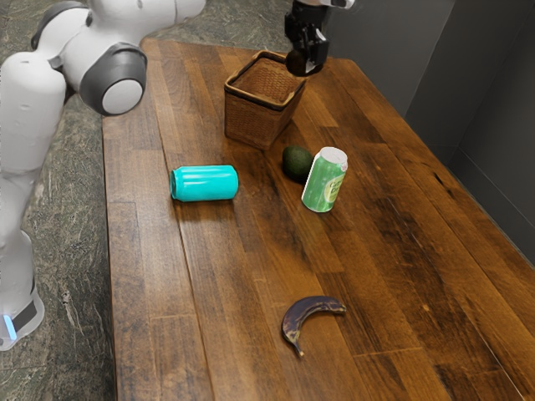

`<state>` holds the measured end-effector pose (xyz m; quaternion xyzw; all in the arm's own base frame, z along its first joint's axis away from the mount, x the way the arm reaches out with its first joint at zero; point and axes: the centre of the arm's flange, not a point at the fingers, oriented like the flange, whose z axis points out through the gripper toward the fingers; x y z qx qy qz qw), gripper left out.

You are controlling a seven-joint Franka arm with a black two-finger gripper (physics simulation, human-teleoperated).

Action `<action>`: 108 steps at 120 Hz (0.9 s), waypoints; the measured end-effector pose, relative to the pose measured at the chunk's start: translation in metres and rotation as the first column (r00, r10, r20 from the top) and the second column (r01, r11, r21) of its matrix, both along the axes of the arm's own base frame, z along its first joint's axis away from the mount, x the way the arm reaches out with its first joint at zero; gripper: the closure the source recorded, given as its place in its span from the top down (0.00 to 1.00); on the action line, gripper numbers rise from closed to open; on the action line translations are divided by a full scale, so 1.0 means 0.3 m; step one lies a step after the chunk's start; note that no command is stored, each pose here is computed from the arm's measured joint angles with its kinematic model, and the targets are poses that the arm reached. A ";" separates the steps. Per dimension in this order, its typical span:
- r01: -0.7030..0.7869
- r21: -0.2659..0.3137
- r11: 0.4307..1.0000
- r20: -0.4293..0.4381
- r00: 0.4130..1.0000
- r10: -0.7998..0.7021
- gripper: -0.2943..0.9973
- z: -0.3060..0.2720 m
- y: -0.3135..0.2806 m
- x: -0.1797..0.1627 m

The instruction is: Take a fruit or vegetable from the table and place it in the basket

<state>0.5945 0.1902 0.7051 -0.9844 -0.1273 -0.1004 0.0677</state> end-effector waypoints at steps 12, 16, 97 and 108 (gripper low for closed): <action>-0.089 -0.009 0.996 -0.012 0.996 0.089 0.37 -0.032 0.178 -0.046; -0.107 -0.013 0.994 -0.014 0.994 0.106 0.37 -0.054 0.215 -0.044; -0.199 -0.057 0.978 0.068 0.977 0.202 0.35 -0.315 0.677 0.063; -0.209 -0.065 0.976 0.074 0.974 0.214 0.35 -0.322 0.716 0.049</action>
